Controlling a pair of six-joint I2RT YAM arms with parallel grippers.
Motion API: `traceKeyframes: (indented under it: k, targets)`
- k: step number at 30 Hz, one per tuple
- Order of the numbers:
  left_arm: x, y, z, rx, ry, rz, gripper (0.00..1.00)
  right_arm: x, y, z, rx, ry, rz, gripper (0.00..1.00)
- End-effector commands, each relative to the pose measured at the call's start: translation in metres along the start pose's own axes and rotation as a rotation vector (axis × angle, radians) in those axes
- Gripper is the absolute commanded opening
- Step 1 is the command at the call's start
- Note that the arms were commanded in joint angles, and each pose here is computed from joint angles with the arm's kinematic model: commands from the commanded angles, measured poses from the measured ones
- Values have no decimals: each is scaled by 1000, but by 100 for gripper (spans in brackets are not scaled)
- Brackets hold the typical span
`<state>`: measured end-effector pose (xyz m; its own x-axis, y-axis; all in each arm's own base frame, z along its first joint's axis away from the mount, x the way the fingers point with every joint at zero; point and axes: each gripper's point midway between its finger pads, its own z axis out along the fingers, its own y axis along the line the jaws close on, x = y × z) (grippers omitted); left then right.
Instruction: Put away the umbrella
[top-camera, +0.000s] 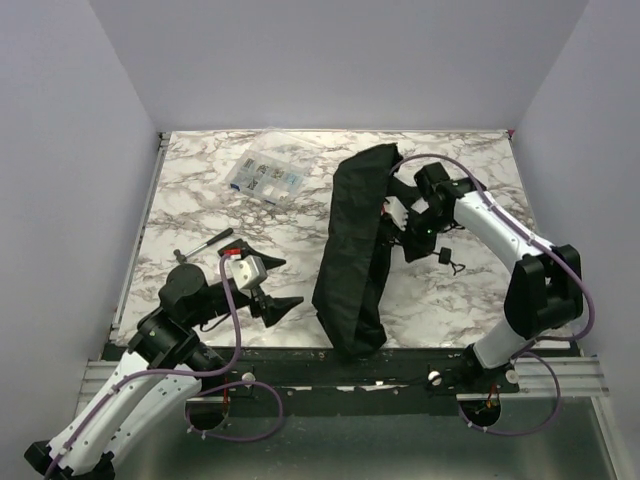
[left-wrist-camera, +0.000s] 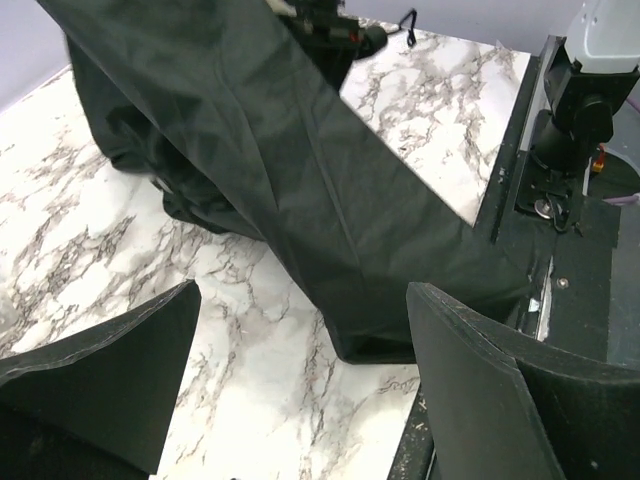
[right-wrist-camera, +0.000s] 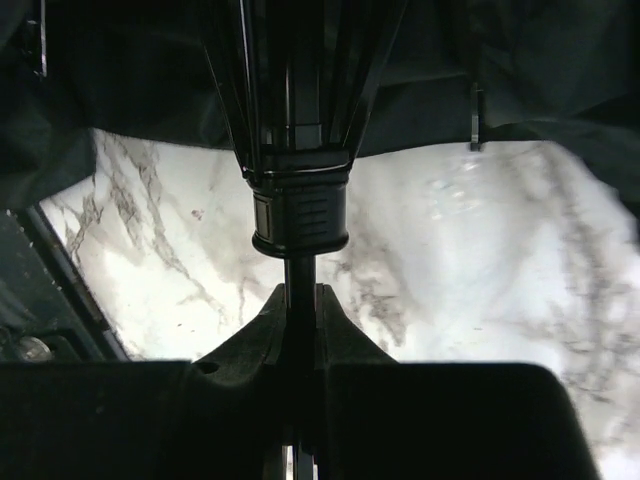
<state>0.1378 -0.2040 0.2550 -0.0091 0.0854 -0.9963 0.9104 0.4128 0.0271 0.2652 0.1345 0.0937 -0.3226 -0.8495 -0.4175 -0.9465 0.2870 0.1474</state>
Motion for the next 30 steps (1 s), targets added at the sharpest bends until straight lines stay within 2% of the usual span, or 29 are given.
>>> traceKeyframes:
  k: [1, 6, 10, 15, 22, 30]
  targets:
    - [-4, 4, 0, -21, -38, 11, 87, -79, -9, -76, 146, -272, -160, 1]
    - [-16, 10, -13, -88, -98, 65, 87, -149, 9, -192, 294, -476, -252, 1]
    - [-31, 19, -30, -187, -174, 125, 86, -170, 21, -241, 361, -546, -268, 1]
    - [-53, 24, -54, -278, -277, 179, 87, -182, 26, -267, 405, -596, -272, 0]
    - [-47, 25, -59, -298, -262, 178, 87, -194, 34, -297, 465, -664, -282, 0]
    - [-43, 26, -55, -296, -260, 157, 87, -196, 22, -302, 516, -684, -201, 1]
